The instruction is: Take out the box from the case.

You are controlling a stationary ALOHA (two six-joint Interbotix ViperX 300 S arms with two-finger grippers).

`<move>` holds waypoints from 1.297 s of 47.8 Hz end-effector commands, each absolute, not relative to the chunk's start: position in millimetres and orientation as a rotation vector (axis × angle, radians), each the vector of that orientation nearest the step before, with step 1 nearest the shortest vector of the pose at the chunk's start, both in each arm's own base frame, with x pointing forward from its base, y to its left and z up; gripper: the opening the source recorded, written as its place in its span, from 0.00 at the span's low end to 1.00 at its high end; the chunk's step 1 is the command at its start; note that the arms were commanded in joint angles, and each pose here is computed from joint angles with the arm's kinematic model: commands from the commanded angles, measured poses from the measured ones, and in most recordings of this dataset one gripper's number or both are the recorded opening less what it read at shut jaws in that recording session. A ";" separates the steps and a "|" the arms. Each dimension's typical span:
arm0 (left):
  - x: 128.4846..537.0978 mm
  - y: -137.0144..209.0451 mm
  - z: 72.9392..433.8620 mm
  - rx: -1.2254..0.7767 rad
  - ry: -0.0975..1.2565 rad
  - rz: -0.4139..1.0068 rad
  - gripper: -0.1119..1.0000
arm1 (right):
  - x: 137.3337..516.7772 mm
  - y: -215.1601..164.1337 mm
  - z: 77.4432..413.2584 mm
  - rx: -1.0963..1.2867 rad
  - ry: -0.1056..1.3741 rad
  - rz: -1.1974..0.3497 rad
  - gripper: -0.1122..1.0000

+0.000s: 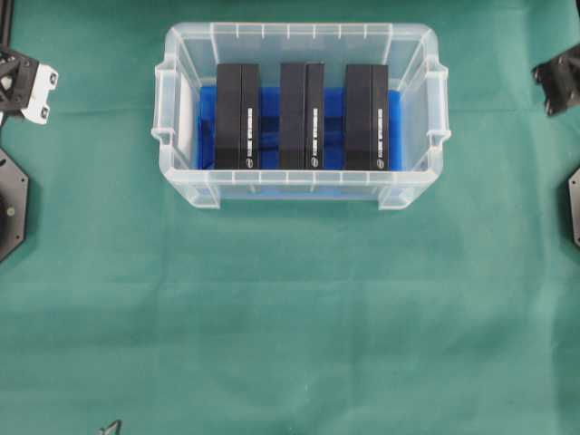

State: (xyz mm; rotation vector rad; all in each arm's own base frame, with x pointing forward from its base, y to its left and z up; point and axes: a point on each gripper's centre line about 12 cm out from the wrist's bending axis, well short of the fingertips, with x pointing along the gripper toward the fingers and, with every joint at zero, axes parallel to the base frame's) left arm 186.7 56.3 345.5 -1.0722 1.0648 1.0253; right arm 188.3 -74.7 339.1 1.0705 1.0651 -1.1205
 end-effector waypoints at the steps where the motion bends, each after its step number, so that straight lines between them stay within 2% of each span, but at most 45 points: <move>1: 185.9 62.9 355.1 -1.084 1.023 1.029 0.18 | 187.0 -85.1 347.2 1.074 1.036 -1.122 0.11; 31: 183.9 70.2 349.0 -1.081 1.032 1.029 0.19 | 193.0 -92.5 336.3 1.061 1.052 -1.093 0.11; 33: 184.2 70.1 348.1 -1.082 1.032 1.028 0.22 | 193.1 -92.1 335.8 1.062 1.055 -1.091 0.11; 37: 183.9 70.0 346.6 -1.082 1.037 1.030 0.37 | 192.3 -91.9 334.1 1.063 1.060 -1.092 0.11; 46: 182.5 69.9 347.1 -1.082 1.039 1.033 0.87 | 193.9 -92.4 328.9 1.041 1.063 -1.072 0.11; 48: 182.9 69.7 346.8 -1.081 1.041 1.032 0.89 | 194.9 -92.6 326.2 1.035 1.062 -1.062 0.11; 55: 181.8 69.3 346.7 -1.083 1.039 1.033 0.87 | 196.1 -93.7 322.3 1.029 1.050 -1.053 0.12; 58: 181.6 69.3 346.6 -1.084 1.040 1.034 0.87 | 195.7 -94.3 321.0 1.026 1.047 -1.063 0.22; 62: 181.6 69.3 346.6 -1.086 1.039 1.036 0.87 | 193.9 -96.3 320.5 1.026 1.040 -1.092 0.43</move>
